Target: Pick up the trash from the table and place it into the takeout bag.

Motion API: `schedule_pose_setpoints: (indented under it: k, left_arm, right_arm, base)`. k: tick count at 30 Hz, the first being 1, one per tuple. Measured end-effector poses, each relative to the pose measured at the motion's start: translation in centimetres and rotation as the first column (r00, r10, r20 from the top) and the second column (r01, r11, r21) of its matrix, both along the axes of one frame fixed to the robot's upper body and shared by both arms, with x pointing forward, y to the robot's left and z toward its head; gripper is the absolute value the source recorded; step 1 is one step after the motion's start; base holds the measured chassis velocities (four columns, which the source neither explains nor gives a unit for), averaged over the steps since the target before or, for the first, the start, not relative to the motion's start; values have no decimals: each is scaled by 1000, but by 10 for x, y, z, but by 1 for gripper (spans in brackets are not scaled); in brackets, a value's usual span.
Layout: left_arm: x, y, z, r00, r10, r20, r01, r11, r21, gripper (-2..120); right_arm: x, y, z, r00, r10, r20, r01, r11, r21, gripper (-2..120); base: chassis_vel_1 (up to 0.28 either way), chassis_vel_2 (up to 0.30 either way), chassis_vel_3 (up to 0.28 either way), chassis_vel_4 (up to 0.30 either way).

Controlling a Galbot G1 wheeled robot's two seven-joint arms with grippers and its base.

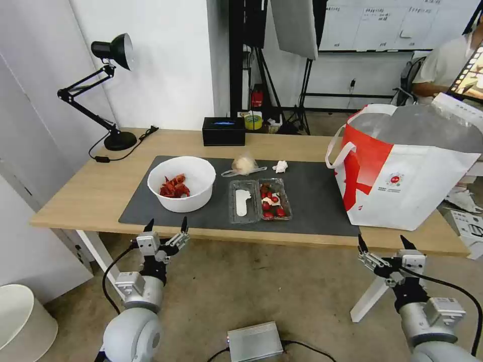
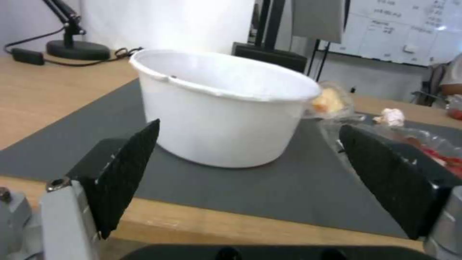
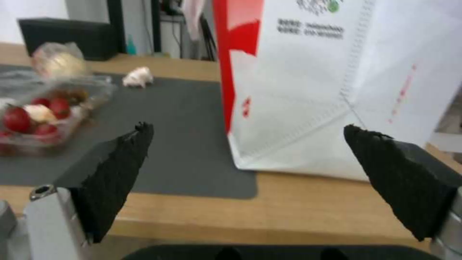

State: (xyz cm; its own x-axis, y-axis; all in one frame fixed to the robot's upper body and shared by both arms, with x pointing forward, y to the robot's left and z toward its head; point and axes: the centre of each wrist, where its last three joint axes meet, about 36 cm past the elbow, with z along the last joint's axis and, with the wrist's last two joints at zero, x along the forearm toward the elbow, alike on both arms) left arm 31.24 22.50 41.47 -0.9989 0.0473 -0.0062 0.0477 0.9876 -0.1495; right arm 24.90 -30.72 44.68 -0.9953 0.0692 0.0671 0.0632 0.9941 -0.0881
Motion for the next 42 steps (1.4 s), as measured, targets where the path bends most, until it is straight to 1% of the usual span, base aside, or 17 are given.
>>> schedule_pose_setpoints:
  k: [5,8,9,10,13,14,16,18,19,20,23,24,27,28,33,39,42]
  left_arm:
    - [-7,-4,13,999,-43,2,43,998,-38,100]
    - [-11,-18,32,991,-126,-43,117,980,-162,100]
    - [-11,-18,32,991,-126,-43,117,980,-162,100]
    - [-12,-24,37,987,-151,-58,136,969,-204,100]
    - [-11,-45,51,967,-229,-113,179,922,-343,100]
    - [-11,-45,51,967,-229,-113,179,922,-343,100]
    - [-11,-54,53,954,-266,-136,194,898,-394,100]
    - [-12,-66,57,934,-313,-172,199,857,-476,100]
    - [-12,-66,57,934,-313,-172,199,857,-476,100]
    - [-12,-69,59,927,-327,-184,195,839,-507,100]
    - [-12,-81,72,896,-392,-209,186,759,-624,100]
    - [-12,-81,72,896,-392,-209,186,759,-624,100]
    - [-3,-94,82,867,-453,-205,193,686,-701,100]
    - [1,-97,84,860,-466,-207,192,671,-716,100]
    - [25,-106,81,847,-486,-214,191,655,-731,100]
    - [45,-113,77,839,-496,-224,193,655,-731,100]
    - [61,-111,75,837,-492,-238,186,666,-723,100]
  right_arm:
    - [0,5,2,998,40,38,-41,999,27,100]
    - [0,7,2,997,57,59,-60,997,44,100]
    - [0,7,2,997,57,59,-60,997,44,100]
    - [0,7,2,996,59,64,-63,997,48,100]
    - [0,8,4,995,63,79,-68,996,60,100]
    - [0,8,4,995,63,79,-68,996,60,100]
    - [-1,7,6,994,63,86,-69,996,61,100]
    - [-2,5,7,994,60,94,-66,996,60,99]
    - [-2,5,7,994,60,94,-66,996,60,99]
    - [-2,5,8,994,59,97,-65,996,60,99]
    - [-2,4,9,993,57,103,-64,996,64,99]
    - [-2,4,9,993,57,103,-64,996,64,99]
    - [-3,5,9,993,52,106,-60,996,71,99]
    - [-3,5,9,993,52,107,-60,996,72,99]
    - [-3,5,8,993,49,107,-57,996,73,99]
    - [-3,1,7,994,38,104,-45,997,67,99]
    - [-3,0,6,994,31,103,-39,997,69,99]
  base:
    - [0,0,0,0]
    - [0,0,0,0]
    - [0,0,0,0]
    - [0,0,0,0]
    - [0,0,0,0]
    - [0,0,0,0]
    - [0,0,0,0]
    - [0,0,0,0]
    - [0,0,0,0]
    - [0,0,0,0]
    - [0,0,0,0]
    - [0,0,0,0]
    - [0,0,0,0]
    - [0,0,0,0]
    - [0,0,0,0]
    - [0,0,0,0]
    - [0,0,0,0]
